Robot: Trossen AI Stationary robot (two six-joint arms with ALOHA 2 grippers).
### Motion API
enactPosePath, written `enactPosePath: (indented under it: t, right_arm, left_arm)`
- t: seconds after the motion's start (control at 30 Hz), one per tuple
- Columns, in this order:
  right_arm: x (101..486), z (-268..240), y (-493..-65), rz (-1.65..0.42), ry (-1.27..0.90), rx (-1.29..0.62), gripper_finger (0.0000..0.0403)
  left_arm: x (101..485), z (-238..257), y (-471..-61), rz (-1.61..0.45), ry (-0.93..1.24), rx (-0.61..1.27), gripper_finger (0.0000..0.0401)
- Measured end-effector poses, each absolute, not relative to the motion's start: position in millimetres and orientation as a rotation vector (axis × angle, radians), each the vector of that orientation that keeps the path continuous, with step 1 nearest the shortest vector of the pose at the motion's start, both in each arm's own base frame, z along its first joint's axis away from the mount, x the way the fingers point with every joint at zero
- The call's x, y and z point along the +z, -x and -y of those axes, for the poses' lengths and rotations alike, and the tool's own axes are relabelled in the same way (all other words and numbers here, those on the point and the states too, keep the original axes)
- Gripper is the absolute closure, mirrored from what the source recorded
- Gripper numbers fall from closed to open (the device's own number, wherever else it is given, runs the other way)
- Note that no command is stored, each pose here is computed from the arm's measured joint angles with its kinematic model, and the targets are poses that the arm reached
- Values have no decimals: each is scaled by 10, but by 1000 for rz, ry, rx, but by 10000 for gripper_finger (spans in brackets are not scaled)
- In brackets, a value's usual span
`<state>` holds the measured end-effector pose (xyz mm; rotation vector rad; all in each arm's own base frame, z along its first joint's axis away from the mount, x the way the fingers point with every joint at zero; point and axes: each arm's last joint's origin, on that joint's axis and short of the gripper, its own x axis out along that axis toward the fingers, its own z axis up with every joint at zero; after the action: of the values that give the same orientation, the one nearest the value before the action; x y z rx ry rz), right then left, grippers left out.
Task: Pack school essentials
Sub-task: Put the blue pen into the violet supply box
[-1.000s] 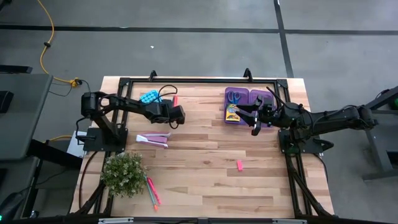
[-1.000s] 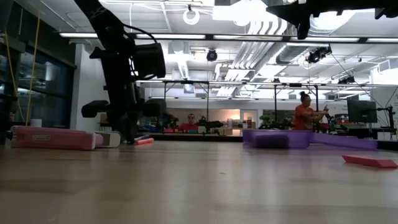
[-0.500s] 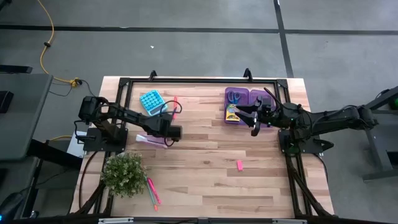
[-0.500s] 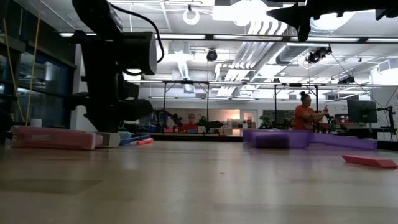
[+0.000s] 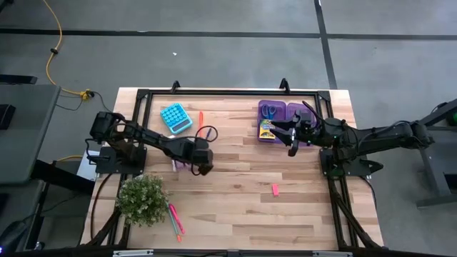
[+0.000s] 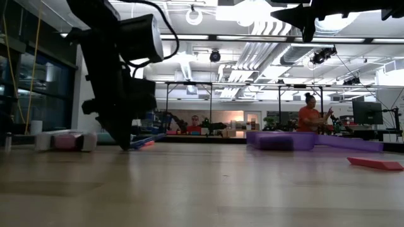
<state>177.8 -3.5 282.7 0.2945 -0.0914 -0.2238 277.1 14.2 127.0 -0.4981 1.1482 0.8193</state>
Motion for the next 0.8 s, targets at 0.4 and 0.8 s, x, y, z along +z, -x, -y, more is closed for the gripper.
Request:
enactPosePath:
  t: [0.4,0.8]
  right_arm:
    - [2825,35,-1778,90,-294,-224,240]
    - [2823,38,-1778,89,-295,-235,240]
  left_arm:
    - [1489,-104,-3019,-1174,386,504,401]
    - [1776,-218,-3102,-1117,443,550,401]
